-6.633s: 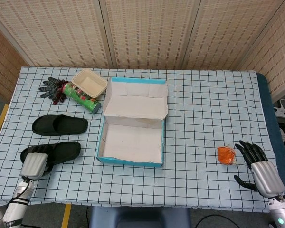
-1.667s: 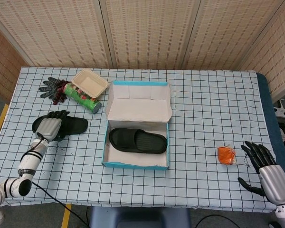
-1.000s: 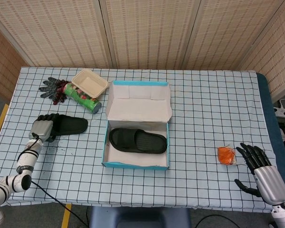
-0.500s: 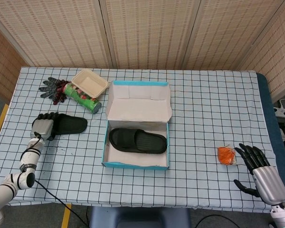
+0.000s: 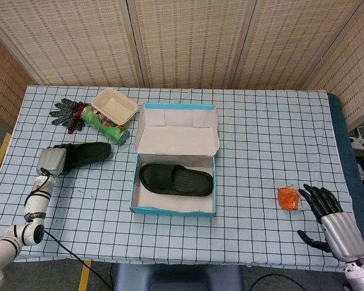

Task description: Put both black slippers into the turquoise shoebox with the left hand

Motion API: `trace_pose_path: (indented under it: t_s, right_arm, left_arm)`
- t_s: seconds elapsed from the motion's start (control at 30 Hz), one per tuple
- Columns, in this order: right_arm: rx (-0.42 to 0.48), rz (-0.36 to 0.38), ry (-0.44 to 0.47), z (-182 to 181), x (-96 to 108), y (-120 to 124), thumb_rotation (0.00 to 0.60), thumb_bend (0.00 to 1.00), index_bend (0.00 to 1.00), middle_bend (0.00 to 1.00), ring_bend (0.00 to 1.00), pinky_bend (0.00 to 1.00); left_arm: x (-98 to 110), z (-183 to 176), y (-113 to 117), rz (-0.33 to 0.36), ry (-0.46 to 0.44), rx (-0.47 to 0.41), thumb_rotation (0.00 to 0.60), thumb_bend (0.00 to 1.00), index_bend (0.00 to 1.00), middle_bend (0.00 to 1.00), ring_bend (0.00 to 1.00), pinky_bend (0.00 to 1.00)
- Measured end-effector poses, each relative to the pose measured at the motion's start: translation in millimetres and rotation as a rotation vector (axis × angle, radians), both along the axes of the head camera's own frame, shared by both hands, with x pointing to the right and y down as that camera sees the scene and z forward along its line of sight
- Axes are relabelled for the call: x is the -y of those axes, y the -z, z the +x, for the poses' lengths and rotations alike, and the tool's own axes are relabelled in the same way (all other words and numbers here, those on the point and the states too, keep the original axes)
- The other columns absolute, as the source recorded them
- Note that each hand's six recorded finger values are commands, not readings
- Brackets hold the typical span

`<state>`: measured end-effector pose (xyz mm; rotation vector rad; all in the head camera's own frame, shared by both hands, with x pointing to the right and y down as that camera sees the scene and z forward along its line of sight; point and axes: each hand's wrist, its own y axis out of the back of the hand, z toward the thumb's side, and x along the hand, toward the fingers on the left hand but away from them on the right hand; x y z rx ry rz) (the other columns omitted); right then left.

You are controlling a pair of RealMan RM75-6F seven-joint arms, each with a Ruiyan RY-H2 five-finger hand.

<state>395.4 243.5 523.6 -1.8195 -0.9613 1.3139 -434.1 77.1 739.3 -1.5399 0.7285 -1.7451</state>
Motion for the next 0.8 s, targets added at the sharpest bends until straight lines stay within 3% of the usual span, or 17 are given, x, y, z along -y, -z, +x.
trace_pose_path:
  t_s: [0.2, 0.4, 0.57, 0.8]
  right_arm:
    - [-0.002, -0.006, 0.008, -2, -1, -2, 0.600, 0.13, 0.00, 0.00, 0.00, 0.00]
    - [0.001, -0.017, 0.016, -4, -2, -4, 0.600, 0.13, 0.00, 0.00, 0.00, 0.00]
    - [0.007, -0.024, 0.023, -6, -3, -5, 0.600, 0.13, 0.00, 0.00, 0.00, 0.00]
    - [0.022, -0.034, 0.028, -6, -4, -5, 0.600, 0.13, 0.00, 0.00, 0.00, 0.00]
  left_arm:
    - [8, 4, 33, 0.106, -0.024, -0.051, 0.600, 0.59, 0.59, 0.63, 0.54, 0.41]
    - [10, 28, 64, 0.147, -0.050, -0.142, 0.600, 0.59, 0.58, 0.63, 0.54, 0.47]
    - [2, 66, 94, 0.137, -0.091, -0.255, 0.600, 0.59, 0.58, 0.62, 0.54, 0.49]
    - [-22, 133, 151, 0.085, -0.216, -0.377, 0.600, 0.59, 0.56, 0.62, 0.54, 0.56]
